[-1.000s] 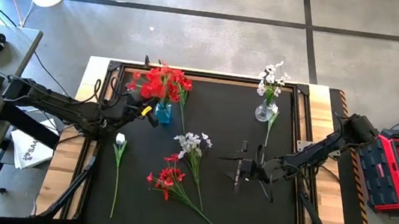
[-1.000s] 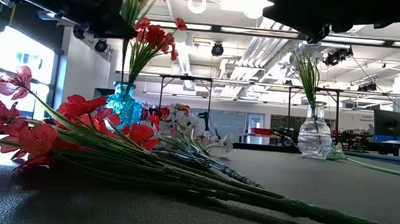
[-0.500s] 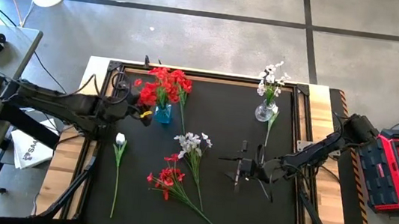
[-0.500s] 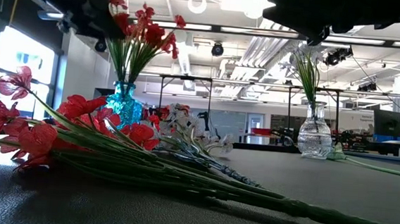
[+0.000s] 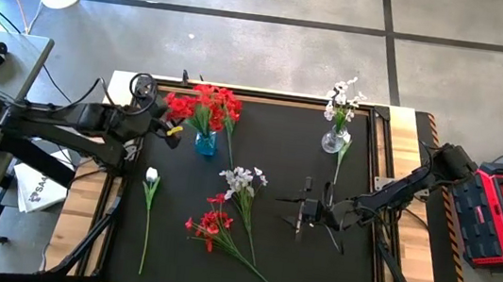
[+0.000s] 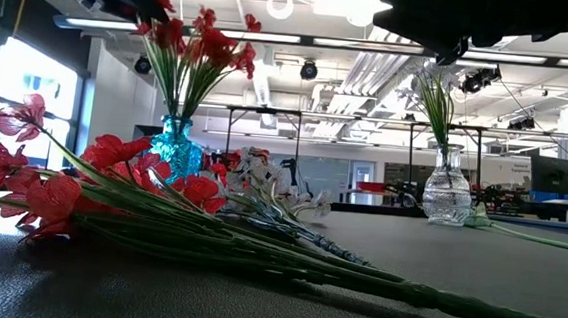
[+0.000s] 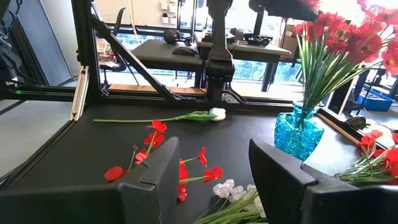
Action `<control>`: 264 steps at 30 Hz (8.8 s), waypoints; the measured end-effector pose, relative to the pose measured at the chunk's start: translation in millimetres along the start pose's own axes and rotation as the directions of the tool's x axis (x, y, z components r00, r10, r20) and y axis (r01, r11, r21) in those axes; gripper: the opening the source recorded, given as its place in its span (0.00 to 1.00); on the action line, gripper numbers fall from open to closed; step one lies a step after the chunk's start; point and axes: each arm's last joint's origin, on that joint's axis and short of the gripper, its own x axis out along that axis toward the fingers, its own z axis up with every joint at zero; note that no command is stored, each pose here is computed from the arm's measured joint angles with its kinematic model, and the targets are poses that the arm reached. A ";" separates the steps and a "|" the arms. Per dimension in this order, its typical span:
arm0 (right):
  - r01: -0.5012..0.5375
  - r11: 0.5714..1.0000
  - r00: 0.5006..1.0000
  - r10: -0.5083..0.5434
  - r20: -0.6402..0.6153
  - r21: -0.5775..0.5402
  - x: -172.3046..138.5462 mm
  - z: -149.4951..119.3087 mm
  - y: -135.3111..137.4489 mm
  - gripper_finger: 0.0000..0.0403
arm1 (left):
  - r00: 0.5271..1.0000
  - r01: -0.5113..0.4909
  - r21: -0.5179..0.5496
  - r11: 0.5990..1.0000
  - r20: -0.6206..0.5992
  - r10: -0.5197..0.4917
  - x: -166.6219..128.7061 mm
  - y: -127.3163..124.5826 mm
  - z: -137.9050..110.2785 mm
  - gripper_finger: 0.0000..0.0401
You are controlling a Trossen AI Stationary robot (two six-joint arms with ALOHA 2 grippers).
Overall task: Sort flowers into vase by color
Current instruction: Put the bottom right red flowers into the blue vase, then put the left white flower into the transparent vase
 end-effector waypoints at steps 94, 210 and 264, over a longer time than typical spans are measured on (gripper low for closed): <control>0.177 0.956 0.931 -0.085 -0.355 0.235 -4.4 -23.0 -35.1 0.68 | 0.606 -0.424 -0.357 0.833 -0.795 -0.032 -42.8 -95.3 -211.5 0.13; 0.809 0.588 0.572 -0.776 -0.267 0.023 -138.2 181.1 -165.8 0.00 | 0.972 0.220 0.153 0.963 0.054 -0.230 13.2 -163.4 -85.1 0.34; 0.767 0.638 0.556 -0.612 -0.563 0.064 -121.8 194.7 -212.9 0.56 | 0.966 0.249 0.102 0.963 0.040 -0.254 12.9 -164.2 -85.5 0.34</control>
